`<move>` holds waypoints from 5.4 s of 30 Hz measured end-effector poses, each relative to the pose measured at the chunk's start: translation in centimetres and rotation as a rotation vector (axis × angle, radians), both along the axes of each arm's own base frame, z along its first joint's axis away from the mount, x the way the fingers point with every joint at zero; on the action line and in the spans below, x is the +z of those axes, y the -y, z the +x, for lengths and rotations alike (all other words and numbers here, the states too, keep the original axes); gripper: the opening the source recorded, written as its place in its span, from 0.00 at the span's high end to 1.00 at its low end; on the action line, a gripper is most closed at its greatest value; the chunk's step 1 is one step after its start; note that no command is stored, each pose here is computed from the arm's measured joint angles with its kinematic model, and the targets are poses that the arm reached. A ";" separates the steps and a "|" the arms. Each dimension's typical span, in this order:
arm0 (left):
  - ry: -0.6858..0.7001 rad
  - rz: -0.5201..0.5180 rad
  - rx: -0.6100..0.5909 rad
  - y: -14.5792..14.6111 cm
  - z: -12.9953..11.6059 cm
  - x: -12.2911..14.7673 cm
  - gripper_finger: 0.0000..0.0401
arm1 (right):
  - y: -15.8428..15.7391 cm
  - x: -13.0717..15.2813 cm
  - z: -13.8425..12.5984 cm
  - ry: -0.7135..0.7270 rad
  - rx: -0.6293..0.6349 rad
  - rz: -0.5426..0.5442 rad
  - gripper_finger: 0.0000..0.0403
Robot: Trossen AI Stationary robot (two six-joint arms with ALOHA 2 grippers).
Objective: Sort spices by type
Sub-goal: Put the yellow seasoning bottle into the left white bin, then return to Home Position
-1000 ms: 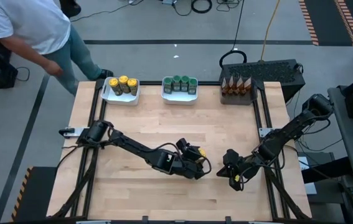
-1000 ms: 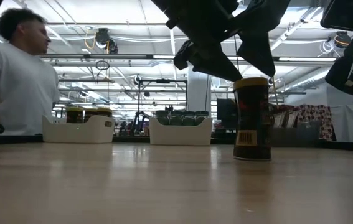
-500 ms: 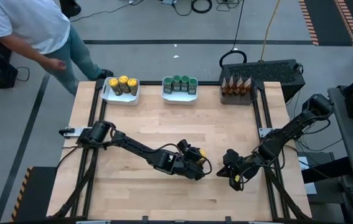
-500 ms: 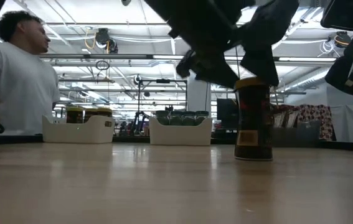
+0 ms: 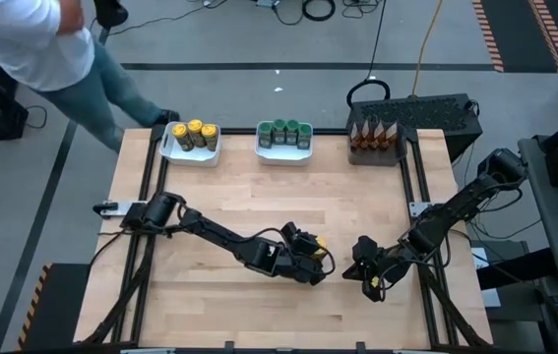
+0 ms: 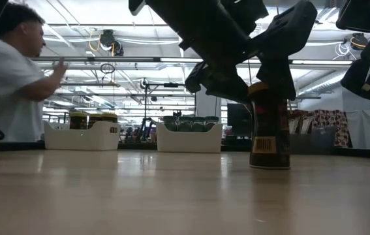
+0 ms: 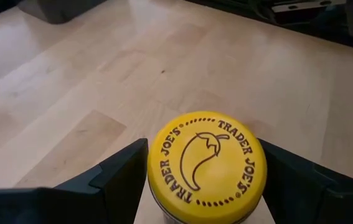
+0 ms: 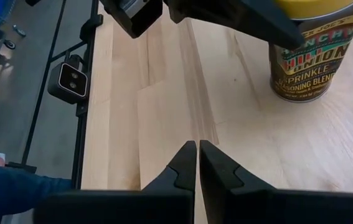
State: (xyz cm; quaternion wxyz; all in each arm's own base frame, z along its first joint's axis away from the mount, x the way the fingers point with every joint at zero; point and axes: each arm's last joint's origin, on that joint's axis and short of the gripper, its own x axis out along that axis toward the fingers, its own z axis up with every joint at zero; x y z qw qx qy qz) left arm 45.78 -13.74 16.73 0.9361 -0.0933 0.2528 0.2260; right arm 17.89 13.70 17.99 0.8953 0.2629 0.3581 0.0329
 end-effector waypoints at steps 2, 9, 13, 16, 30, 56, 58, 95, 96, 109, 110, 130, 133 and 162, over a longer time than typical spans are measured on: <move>-0.001 0.002 0.001 0.0 0.0 0.0 0.31 | 0.0 0.0 0.0 0.000 0.000 0.000 1.00; -0.005 0.006 0.004 0.0 0.0 0.0 0.40 | 0.0 0.0 0.0 0.000 0.005 -0.002 1.00; -0.005 0.006 0.004 0.0 0.0 0.0 0.40 | 0.0 0.0 0.0 0.000 0.006 -0.004 1.00; -0.006 0.007 0.004 0.0 -0.1 0.1 0.40 | 0.0 0.0 0.0 -0.003 0.014 -0.001 1.00; -0.013 0.015 0.020 -2.1 -5.2 10.9 0.40 | -0.1 0.0 0.0 0.002 0.052 -0.019 1.00; -0.239 -0.036 0.689 -15.2 -22.7 18.3 0.40 | 1.4 1.7 -1.2 0.026 0.137 -0.073 1.00; -0.235 -0.036 0.711 -16.1 -24.3 17.3 0.40 | 1.9 1.8 -1.0 0.036 0.075 -0.087 1.00; -0.082 0.064 0.944 -27.4 -32.0 4.8 0.40 | 5.9 3.9 2.4 0.236 -0.266 0.099 1.00; -0.078 0.059 0.943 -27.7 -31.9 4.6 0.40 | 5.9 3.9 2.4 0.237 -0.266 0.099 1.00; -0.137 0.012 1.016 -29.7 -30.0 1.2 0.40 | 5.9 3.9 2.4 0.237 -0.266 0.099 1.00; -0.147 0.007 1.020 -29.8 -29.9 0.9 0.40 | 5.9 3.9 2.4 0.237 -0.266 0.099 1.00; -0.138 -0.023 1.012 -30.1 -29.4 0.2 0.22 | 5.9 3.9 2.4 0.236 -0.243 0.078 1.00; -0.137 -0.024 1.011 -30.1 -29.4 0.2 0.22 | 5.8 3.9 2.4 0.231 -0.225 0.088 1.00; 0.358 -0.148 0.601 -23.4 -27.7 7.3 0.22 | 8.2 4.1 3.3 0.257 -0.180 0.056 1.00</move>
